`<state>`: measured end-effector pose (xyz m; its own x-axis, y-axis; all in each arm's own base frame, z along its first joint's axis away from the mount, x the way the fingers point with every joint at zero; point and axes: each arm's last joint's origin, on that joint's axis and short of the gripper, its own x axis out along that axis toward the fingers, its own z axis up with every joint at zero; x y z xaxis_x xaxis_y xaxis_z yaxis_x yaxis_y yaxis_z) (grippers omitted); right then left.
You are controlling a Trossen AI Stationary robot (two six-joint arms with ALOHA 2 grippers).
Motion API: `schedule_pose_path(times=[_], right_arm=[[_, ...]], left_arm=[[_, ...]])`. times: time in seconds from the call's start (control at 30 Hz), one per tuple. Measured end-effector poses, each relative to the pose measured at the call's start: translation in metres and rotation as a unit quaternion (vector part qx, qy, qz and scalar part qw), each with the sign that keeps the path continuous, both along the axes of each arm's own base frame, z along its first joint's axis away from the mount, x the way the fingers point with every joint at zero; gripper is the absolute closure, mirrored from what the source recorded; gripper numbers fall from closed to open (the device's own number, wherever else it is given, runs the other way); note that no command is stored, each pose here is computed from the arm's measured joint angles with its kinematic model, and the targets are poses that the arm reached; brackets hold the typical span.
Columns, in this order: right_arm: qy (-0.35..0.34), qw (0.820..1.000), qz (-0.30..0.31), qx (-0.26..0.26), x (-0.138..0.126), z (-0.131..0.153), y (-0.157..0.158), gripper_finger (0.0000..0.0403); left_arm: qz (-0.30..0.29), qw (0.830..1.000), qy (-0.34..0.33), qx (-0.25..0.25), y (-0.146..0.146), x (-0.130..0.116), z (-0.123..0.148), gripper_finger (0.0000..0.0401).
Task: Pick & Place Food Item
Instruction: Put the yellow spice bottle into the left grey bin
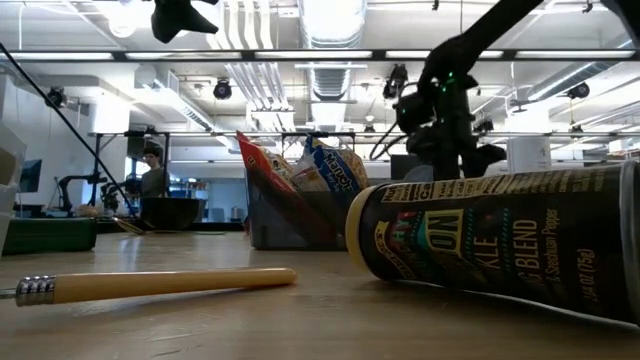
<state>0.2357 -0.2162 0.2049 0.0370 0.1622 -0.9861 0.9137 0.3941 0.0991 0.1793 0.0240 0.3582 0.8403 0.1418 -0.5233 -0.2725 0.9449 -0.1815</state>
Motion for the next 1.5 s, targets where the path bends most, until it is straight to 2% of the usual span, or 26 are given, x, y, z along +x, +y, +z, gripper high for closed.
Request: schedule_pose_path(times=[0.47, 0.73, 0.87, 1.0, 1.2, 1.33, 1.5], right_arm=[[0.054, 0.995, 0.023, 0.077, 0.005, -0.045, -0.006, 0.0175], [0.06, 0.995, 0.032, 0.079, 0.002, -0.041, -0.007, 0.0175], [0.05, 0.996, 0.032, 0.069, 0.0, -0.031, -0.006, 0.0175], [0.034, 0.998, 0.021, 0.05, -0.004, -0.008, 0.001, 0.0175], [0.013, 0.998, 0.059, 0.031, -0.006, 0.031, 0.037, 0.018], [-0.018, 0.997, 0.078, 0.001, -0.004, 0.057, 0.068, 0.022], [-0.044, 0.997, 0.054, -0.025, -0.004, 0.075, 0.104, 0.0304]], left_arm=[[0.008, 1.0, -0.002, -0.011, 0.0, 0.0, 0.0, 0.0152], [0.011, 1.0, -0.003, -0.016, 0.0, 0.0, 0.0, 0.0153], [0.014, 1.0, -0.004, -0.021, 0.0, 0.0, 0.0, 0.0153], [0.014, 1.0, -0.004, -0.022, 0.0, 0.0, 0.0, 0.0153], [0.017, 0.999, -0.001, -0.027, 0.0, 0.0, -0.001, 0.0153], [0.017, 0.999, 0.001, -0.027, 0.0, -0.001, -0.001, 0.0153], [0.016, 1.0, 0.001, -0.021, 0.0, -0.001, -0.001, 0.0153]])
